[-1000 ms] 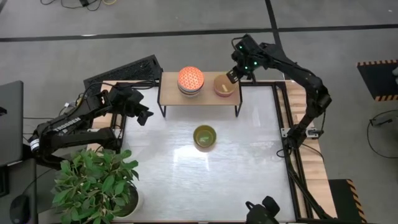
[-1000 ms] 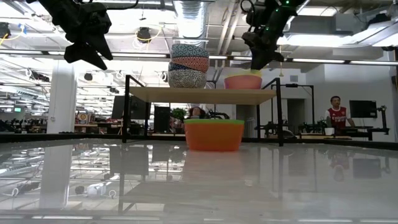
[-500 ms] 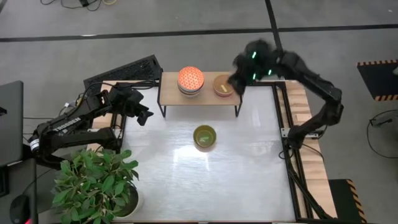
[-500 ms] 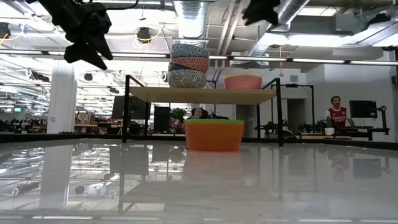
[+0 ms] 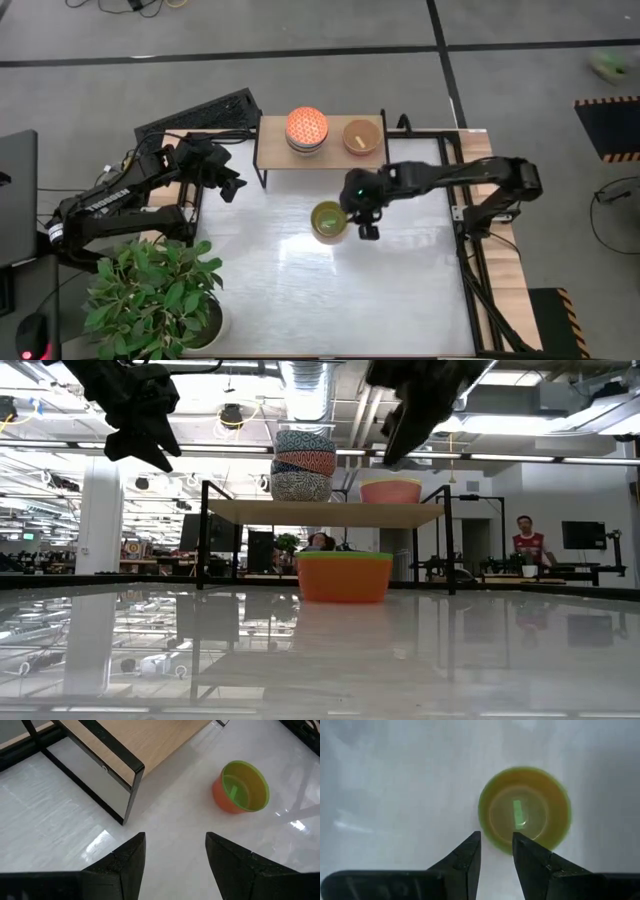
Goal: Place and stack bowls onto a shelf
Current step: Stack the green bowl on top of the yellow bowl on the shelf
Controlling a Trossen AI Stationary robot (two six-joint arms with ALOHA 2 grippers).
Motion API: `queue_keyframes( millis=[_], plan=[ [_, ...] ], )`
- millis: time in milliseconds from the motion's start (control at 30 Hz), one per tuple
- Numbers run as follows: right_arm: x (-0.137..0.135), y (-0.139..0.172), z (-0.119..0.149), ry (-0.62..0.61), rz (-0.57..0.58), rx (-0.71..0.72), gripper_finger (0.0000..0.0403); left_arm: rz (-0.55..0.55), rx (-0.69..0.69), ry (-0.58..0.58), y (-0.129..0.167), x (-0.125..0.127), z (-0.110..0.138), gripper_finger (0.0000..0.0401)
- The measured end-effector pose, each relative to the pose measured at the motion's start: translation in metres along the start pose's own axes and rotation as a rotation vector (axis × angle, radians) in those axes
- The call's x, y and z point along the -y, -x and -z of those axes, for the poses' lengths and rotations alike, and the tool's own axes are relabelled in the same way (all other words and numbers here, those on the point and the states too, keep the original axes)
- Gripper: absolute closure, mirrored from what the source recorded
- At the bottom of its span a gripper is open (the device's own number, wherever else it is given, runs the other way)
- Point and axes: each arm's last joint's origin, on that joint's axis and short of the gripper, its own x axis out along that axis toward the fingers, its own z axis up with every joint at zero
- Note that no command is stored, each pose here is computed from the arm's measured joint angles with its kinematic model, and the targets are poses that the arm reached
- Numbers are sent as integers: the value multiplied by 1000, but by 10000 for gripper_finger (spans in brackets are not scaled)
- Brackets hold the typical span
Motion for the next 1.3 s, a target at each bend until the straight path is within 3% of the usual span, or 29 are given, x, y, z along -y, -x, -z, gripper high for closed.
queue_keyframes(
  millis=[433,1300],
  plan=[
    [-7,-82,3,202,-22,-83,267,-2,-5,2,0,0,0,211],
    [-9,-118,12,230,-45,-148,267,-13,-19,1,-2,-1,3,211]
  ],
)
